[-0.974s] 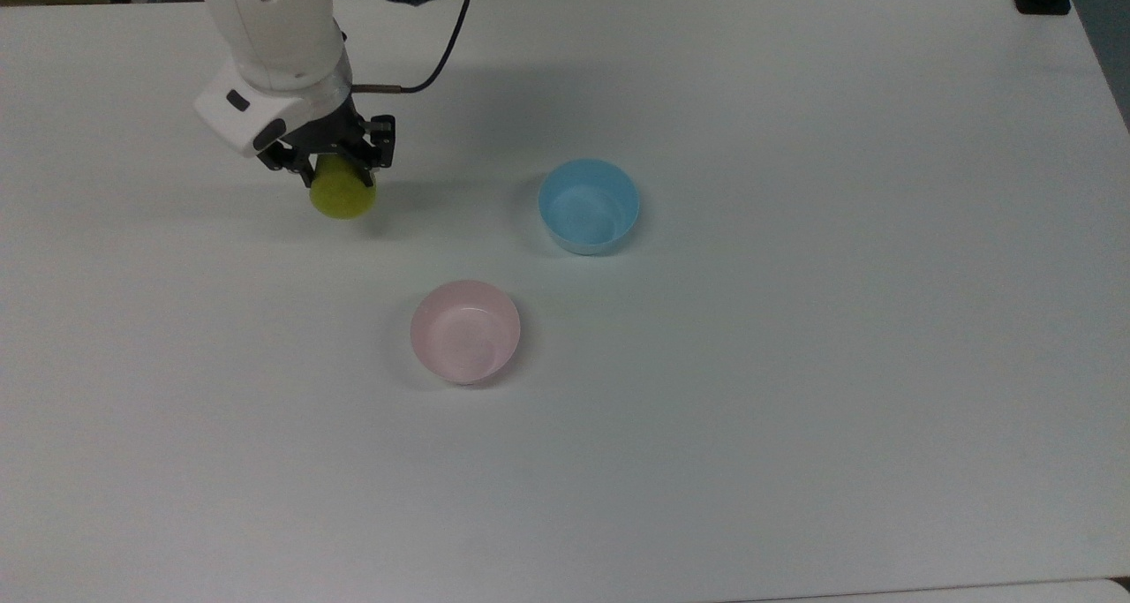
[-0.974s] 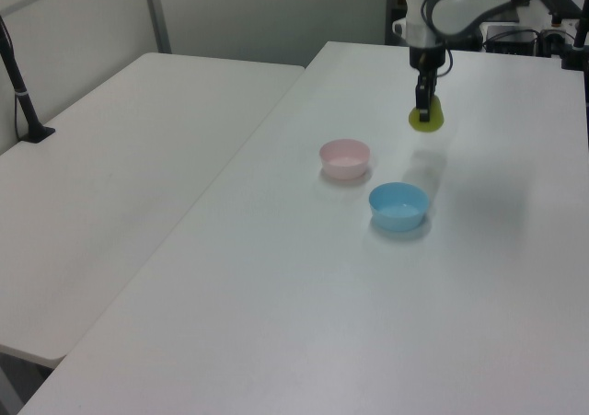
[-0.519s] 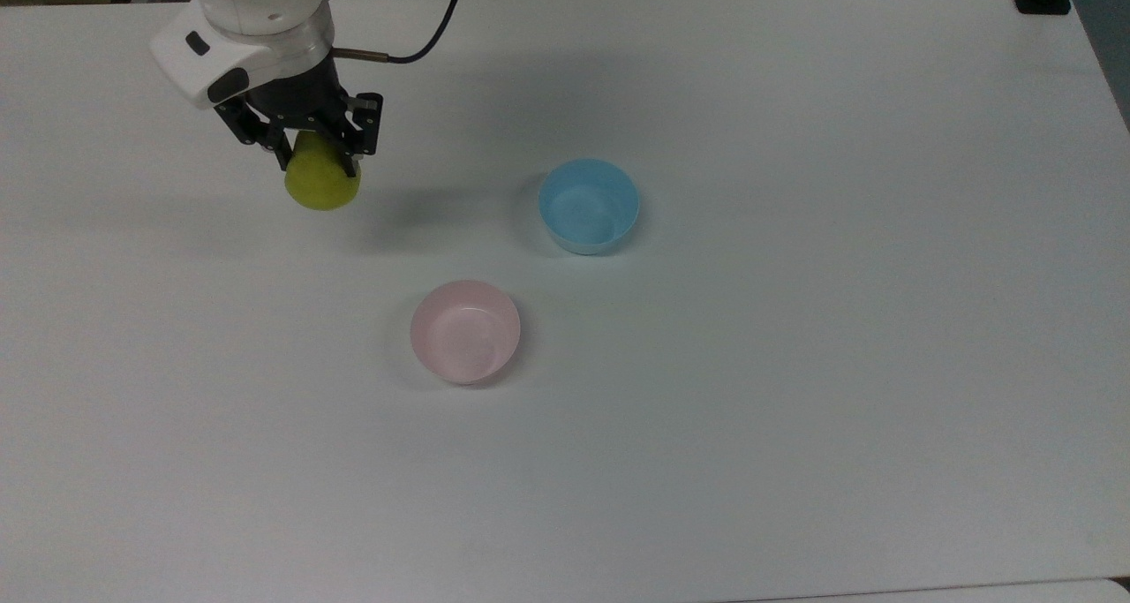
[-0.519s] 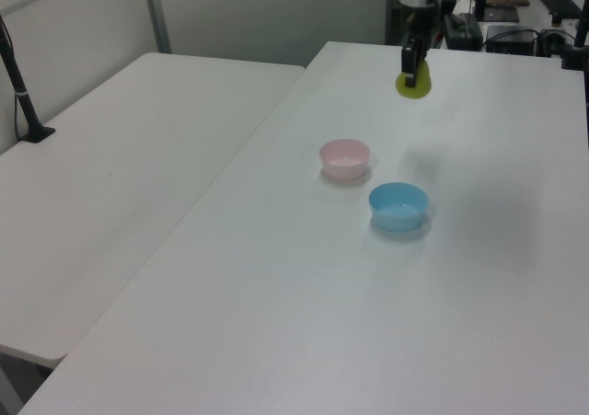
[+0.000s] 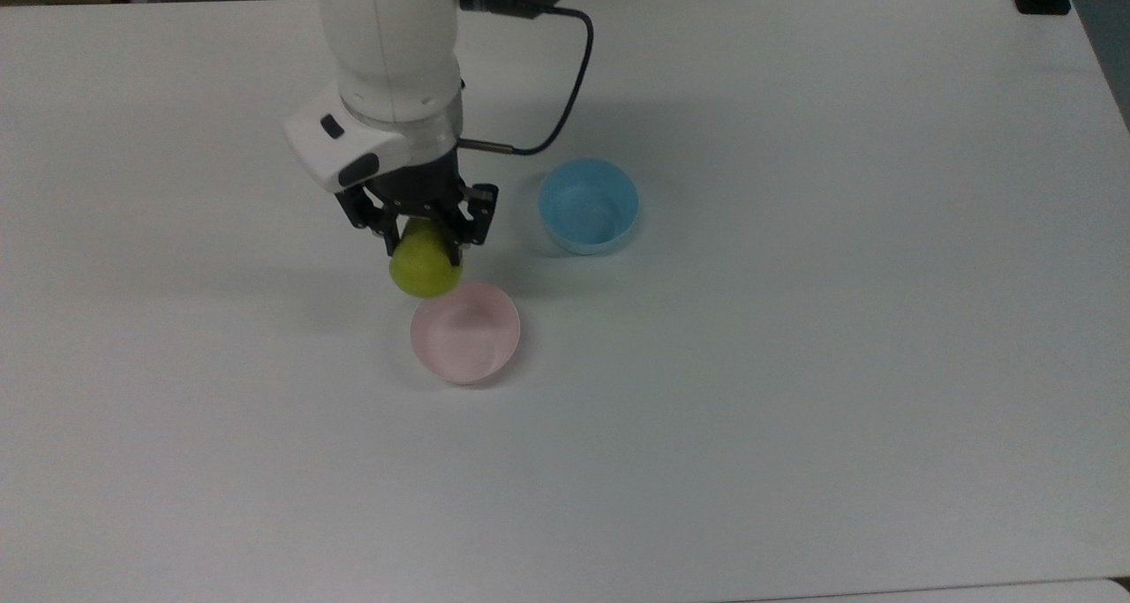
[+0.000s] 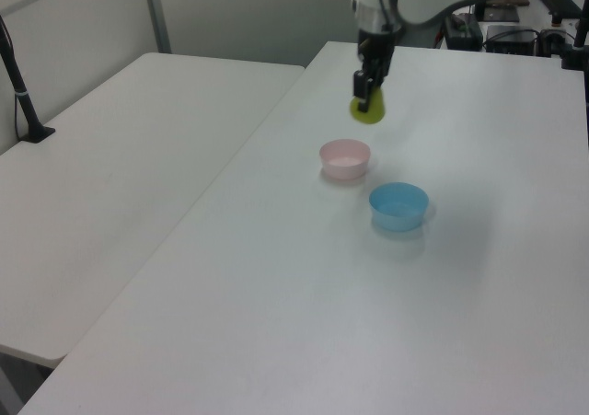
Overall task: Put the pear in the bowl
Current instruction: 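Lift the pear and carry it over the pink bowl, then lower the pear into the pink bowl and open the gripper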
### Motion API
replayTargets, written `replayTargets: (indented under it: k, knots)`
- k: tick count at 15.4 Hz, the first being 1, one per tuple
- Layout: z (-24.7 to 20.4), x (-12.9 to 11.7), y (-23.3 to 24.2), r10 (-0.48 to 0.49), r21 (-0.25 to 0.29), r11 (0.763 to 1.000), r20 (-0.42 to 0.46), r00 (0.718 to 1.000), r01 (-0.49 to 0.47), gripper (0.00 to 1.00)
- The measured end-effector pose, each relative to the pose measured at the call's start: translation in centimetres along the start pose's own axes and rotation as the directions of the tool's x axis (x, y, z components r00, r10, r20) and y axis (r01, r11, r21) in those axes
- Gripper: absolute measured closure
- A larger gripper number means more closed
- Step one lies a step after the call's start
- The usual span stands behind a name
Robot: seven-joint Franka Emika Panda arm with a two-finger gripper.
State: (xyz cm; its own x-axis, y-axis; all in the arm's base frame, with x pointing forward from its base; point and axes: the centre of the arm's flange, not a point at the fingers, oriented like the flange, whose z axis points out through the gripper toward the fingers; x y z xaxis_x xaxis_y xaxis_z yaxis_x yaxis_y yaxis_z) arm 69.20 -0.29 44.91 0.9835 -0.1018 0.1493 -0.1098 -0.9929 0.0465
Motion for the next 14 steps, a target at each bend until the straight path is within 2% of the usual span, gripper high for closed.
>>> replayTargets:
  k: [3,6,14]
  knots:
    - [2.8,0.9,-1.6,0.009,0.015,1.000,-0.035,0.999,-0.009,0.39]
    - [5.0,1.2,-1.8,0.008,0.018,1.000,-0.035,0.999,-0.008,0.39]
    - [8.1,1.6,-2.9,-0.004,0.030,1.000,-0.056,0.998,0.006,0.39]
